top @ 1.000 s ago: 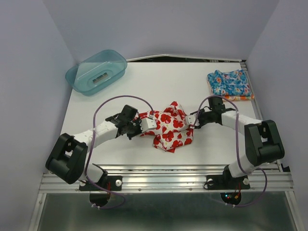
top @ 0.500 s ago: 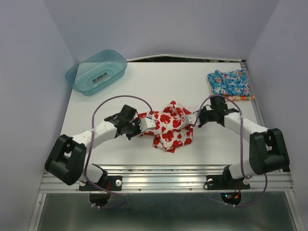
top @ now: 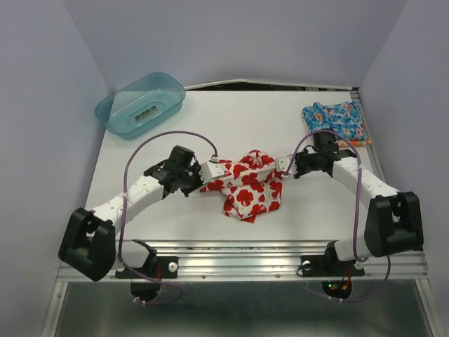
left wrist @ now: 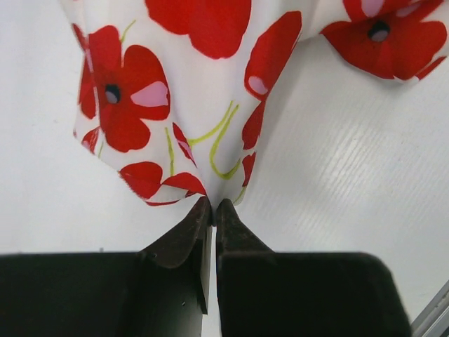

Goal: Fold and stack the skirts
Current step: Flatten the skirt out

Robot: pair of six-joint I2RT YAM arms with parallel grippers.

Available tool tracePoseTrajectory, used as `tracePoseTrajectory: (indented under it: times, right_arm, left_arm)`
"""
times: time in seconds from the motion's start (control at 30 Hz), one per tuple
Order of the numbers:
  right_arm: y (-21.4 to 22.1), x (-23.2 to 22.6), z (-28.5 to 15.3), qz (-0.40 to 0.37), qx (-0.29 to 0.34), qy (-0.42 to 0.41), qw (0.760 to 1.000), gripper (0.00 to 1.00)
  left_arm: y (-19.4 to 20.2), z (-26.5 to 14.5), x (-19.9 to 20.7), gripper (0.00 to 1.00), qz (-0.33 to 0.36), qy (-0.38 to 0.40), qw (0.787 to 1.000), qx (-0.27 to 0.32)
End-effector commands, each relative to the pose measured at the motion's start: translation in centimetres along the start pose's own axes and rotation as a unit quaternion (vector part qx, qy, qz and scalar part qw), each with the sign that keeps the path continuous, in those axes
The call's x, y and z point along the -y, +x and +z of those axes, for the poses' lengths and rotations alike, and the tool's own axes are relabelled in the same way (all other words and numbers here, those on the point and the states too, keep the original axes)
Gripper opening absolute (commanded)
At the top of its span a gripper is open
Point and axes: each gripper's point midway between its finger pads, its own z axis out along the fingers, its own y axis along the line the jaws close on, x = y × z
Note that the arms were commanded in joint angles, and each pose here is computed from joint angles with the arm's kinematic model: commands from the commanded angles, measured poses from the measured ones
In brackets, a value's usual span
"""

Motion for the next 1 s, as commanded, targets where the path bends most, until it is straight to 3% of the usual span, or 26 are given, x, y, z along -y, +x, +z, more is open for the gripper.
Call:
tracePoseTrajectory:
  times: [0.0, 0.13, 0.33, 0.43, 0.73, 0.8, 0.9, 0.93, 0.97]
  right_arm:
    - [-0.5, 6.1, -4.4, 0.024, -0.024, 0.081, 0.996, 0.01]
    - [-2.0, 9.9, -6.8, 0.028, -0.020, 0.128, 0.991, 0.01]
    - [-2.7, 16.7, -10.6, 0.066, -0.037, 0.206, 0.976, 0.01]
    - [-3.2, 18.9, -12.2, 0.069, -0.040, 0.235, 0.969, 0.01]
    - [-5.7, 24.9, -18.9, 0.050, -0.055, 0.342, 0.937, 0.01]
    - [-7.0, 25.9, -20.6, 0.046, -0.045, 0.360, 0.931, 0.01]
    - [-7.5, 24.4, -19.5, 0.071, -0.028, 0.319, 0.945, 0.01]
    - [-7.8, 23.6, -18.6, 0.078, -0.011, 0.300, 0.951, 0.05]
    - [-7.4, 22.1, -17.2, 0.102, -0.006, 0.265, 0.959, 0.24]
  left_arm:
    - [-3.9, -3.8, -4.3, 0.00, -0.026, -0.084, 0.995, 0.047]
    - [-8.7, -7.9, -8.5, 0.00, -0.034, -0.159, 0.982, 0.097]
    - [-13.7, -13.0, -13.6, 0.00, -0.023, -0.240, 0.963, 0.120]
    - [-14.9, -14.5, -15.1, 0.00, -0.021, -0.269, 0.955, 0.125]
    - [-18.5, -22.9, -19.9, 0.00, -0.016, -0.401, 0.903, 0.152]
    - [-18.9, -23.6, -19.9, 0.00, -0.014, -0.403, 0.902, 0.155]
    - [-18.8, -22.1, -18.3, 0.00, 0.007, -0.356, 0.921, 0.158]
    - [-18.7, -22.1, -17.6, 0.00, 0.020, -0.347, 0.924, 0.162]
    - [-18.3, -19.9, -15.9, 0.00, 0.039, -0.300, 0.939, 0.165]
